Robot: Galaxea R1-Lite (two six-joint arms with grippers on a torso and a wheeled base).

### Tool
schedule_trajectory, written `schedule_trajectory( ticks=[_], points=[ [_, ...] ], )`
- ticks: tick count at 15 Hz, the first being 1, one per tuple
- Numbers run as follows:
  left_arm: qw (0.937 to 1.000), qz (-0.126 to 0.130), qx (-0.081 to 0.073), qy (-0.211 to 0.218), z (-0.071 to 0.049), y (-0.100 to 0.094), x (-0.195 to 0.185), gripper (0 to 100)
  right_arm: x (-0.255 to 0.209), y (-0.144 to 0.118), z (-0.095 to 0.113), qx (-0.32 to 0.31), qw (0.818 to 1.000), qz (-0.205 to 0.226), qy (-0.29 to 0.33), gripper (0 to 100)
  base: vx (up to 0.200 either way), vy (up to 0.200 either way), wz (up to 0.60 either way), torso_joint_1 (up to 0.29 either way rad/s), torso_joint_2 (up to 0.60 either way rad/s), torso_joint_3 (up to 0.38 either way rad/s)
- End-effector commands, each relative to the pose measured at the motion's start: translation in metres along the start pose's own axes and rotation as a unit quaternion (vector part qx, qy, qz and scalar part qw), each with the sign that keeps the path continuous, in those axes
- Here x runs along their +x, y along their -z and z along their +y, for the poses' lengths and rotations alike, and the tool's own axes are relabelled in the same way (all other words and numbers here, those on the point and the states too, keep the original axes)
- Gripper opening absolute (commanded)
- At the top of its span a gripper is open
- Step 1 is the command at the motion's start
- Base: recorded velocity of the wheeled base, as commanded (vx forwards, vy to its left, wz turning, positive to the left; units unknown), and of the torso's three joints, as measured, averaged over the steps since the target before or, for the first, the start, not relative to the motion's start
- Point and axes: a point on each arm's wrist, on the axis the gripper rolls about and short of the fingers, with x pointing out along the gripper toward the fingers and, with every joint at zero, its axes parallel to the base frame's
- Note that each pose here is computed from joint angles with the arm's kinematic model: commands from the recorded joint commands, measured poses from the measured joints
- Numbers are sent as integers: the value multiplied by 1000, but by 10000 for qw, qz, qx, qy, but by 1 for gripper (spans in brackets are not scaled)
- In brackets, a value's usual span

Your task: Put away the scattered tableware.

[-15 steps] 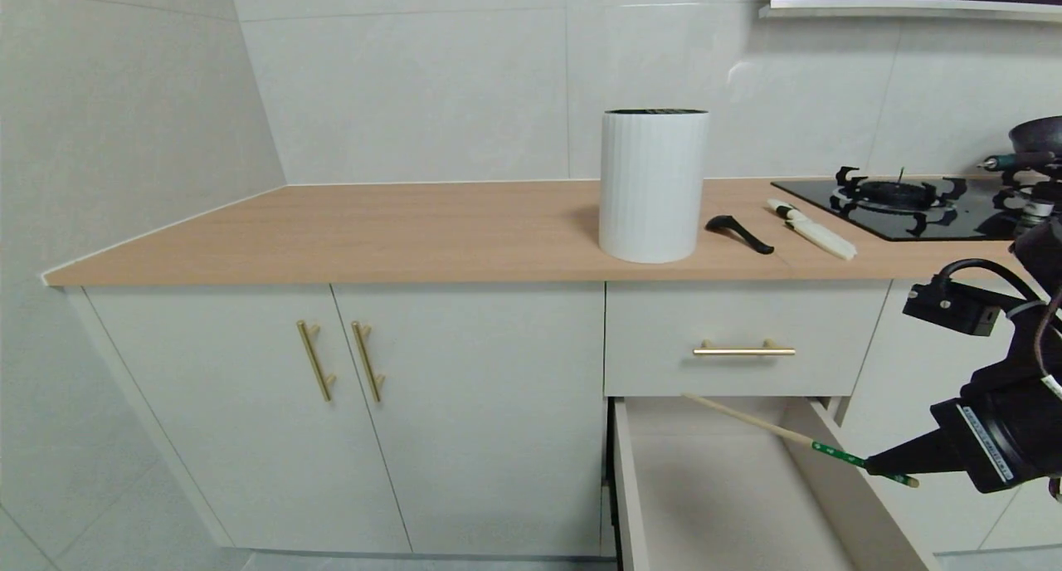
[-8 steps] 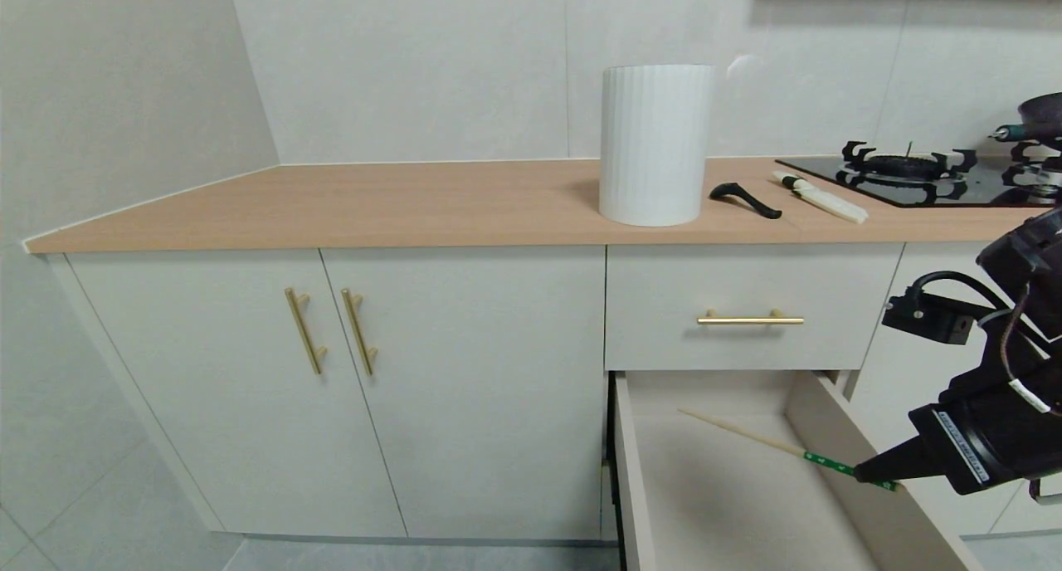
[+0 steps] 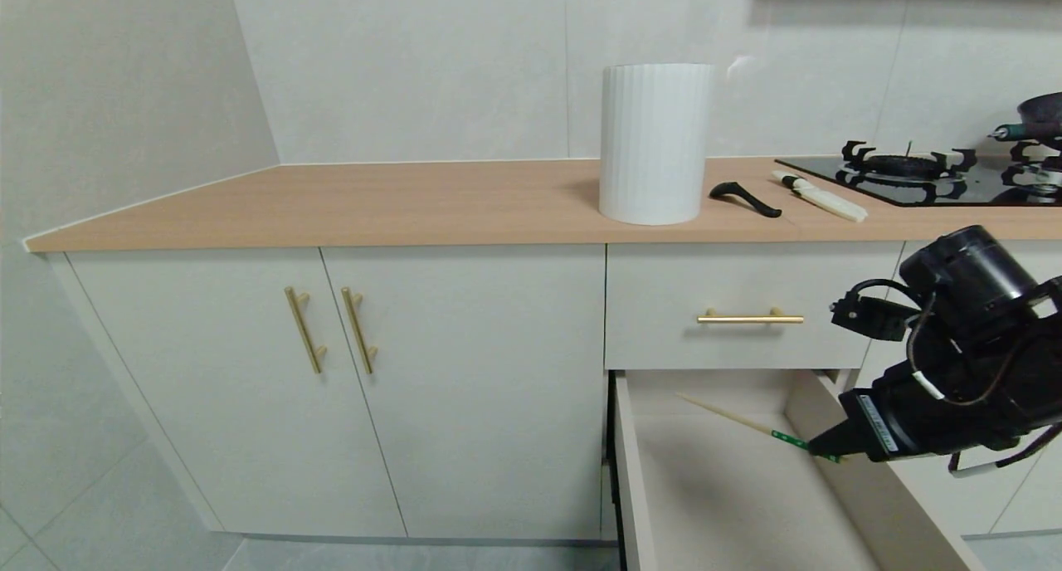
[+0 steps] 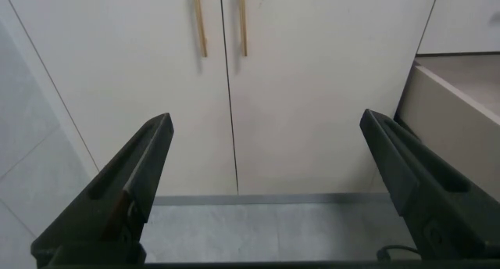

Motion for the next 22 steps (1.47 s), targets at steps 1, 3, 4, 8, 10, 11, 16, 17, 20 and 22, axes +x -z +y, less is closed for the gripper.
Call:
schedule_trajectory(
  ticks=[1,3,4,8,10,11,16,17,20,22],
  points=[
    [10000,2,-1,-2,0,0,0,100,49,-13,-10,523,9973,371,353,0,0,0,0,0,0,0],
    [10000,2,-1,-2,0,0,0,100,71,-17,-13,661,9956,439,503,0,0,0,0,0,0,0],
    [10000,2,-1,-2,0,0,0,100,79,-17,-12,633,9955,511,495,0,0,0,0,0,0,0],
    [10000,2,-1,-2,0,0,0,100,145,-15,-8,538,9942,722,589,0,0,0,0,0,0,0],
    [10000,2,-1,-2,0,0,0,100,168,-11,-9,471,9927,695,864,0,0,0,0,0,0,0],
    [10000,2,-1,-2,0,0,0,100,175,-9,-8,464,9921,755,885,0,0,0,0,0,0,0],
    [10000,2,-1,-2,0,0,0,100,209,8,0,410,9869,1002,1192,0,0,0,0,0,0,0],
    [10000,2,-1,-2,0,0,0,100,213,10,0,422,9855,1047,1267,0,0,0,0,0,0,0],
    [10000,2,-1,-2,0,0,0,100,221,17,3,361,9838,1172,1310,0,0,0,0,0,0,0],
    [10000,2,-1,-2,0,0,0,100,222,18,3,375,9832,1184,1337,0,0,0,0,0,0,0]
  ],
)
